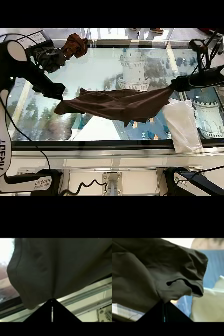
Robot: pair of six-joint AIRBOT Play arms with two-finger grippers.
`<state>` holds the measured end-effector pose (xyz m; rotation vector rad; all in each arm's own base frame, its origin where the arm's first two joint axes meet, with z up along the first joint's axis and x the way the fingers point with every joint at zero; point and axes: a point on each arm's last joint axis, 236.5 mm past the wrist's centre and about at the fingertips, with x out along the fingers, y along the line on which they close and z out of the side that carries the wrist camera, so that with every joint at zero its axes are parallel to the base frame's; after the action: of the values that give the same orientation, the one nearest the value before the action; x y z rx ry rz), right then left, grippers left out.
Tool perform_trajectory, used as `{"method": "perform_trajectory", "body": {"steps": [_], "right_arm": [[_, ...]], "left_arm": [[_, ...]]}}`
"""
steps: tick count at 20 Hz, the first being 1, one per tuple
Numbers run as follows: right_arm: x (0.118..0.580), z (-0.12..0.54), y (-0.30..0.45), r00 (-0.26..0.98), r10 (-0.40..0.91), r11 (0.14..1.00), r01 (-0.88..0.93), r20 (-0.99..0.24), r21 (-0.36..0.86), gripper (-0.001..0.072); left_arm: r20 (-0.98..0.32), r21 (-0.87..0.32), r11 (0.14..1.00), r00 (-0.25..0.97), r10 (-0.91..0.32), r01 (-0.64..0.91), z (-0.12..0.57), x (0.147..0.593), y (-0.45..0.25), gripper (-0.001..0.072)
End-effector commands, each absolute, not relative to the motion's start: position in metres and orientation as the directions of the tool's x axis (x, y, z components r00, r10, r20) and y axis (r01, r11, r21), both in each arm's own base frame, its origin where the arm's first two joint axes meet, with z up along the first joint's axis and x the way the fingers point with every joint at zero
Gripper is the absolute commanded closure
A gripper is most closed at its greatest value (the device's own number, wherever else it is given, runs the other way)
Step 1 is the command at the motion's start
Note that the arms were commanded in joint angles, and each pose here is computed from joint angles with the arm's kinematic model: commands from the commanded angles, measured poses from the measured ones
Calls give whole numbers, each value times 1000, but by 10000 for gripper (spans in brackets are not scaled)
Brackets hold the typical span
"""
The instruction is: Fold the shirts.
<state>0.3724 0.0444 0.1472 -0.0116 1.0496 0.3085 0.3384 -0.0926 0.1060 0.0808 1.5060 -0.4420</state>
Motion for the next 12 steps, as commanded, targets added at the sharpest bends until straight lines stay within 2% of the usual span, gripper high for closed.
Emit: {"method": "perform_trajectory", "body": {"steps": [1,4,6,8,10,12], "right_arm": [[365,120,42,406,238,960,-238,-882,150,677],[386,117,42,453,239,961,-235,-859,144,679],[401,103,46,442,258,956,-244,-859,162,679],[424,83,48,419,278,954,-229,-865,196,678],[457,76,55,431,361,932,-196,-827,304,678],[500,99,54,522,453,886,-171,-723,432,678]], "left_arm": [[-976,-195,907,21,-218,374,82,346,-100,697],[-951,-86,932,250,-182,351,86,403,-91,698],[-948,-6,952,302,-104,306,76,424,-72,701],[-958,23,964,280,-54,266,56,436,-58,701],[-947,10,979,317,-56,203,51,464,-51,701],[-899,-4,988,432,-72,155,77,502,-49,701]]}}
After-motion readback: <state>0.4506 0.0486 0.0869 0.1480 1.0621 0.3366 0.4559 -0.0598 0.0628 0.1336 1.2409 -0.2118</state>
